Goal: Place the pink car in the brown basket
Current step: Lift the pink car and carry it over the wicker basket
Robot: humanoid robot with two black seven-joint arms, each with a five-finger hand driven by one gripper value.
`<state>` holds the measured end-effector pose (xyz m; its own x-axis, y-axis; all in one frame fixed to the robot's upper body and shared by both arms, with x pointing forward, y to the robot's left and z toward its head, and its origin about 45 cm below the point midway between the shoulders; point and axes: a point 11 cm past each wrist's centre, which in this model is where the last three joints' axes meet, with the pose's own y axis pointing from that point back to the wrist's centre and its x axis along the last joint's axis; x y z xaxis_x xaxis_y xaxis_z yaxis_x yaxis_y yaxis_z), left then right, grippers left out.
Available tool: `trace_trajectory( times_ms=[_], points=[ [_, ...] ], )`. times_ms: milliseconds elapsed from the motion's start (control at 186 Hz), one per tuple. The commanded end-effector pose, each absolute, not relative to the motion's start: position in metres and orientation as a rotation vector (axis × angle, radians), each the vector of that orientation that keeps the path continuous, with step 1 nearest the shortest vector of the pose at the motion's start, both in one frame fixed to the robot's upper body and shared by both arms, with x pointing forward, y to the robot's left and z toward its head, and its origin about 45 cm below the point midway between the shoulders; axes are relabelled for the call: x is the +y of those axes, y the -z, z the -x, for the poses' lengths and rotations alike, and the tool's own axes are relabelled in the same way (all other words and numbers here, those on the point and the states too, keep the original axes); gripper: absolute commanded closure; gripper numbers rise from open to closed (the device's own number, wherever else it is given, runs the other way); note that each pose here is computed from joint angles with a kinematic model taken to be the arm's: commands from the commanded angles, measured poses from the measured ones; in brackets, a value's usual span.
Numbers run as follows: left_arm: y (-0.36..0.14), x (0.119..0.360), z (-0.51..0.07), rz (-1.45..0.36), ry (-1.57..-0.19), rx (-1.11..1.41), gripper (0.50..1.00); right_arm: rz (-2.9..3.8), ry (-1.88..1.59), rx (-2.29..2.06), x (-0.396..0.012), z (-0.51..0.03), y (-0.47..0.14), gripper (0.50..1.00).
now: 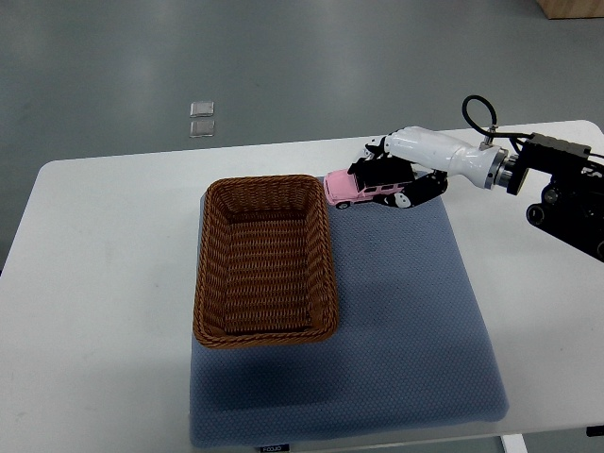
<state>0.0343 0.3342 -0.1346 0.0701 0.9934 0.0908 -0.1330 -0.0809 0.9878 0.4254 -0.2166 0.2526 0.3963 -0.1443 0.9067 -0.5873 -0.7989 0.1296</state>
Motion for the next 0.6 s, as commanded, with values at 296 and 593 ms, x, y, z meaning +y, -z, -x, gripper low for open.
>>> trace_trajectory(
  times_ms=[296,593],
  points=[
    [0.134,0.336,-0.034,-1.213,-1.279,1.014,0.5,-2.381,-1.448,-0.354,-0.099,-0.413,-0.246,1.0],
    [0.134,0.337,-0.034,-1.214,-1.28,1.013,0.5,-2.388,-1.402,-0.257,-0.065,-0.401,-0.21,1.0]
  ],
)
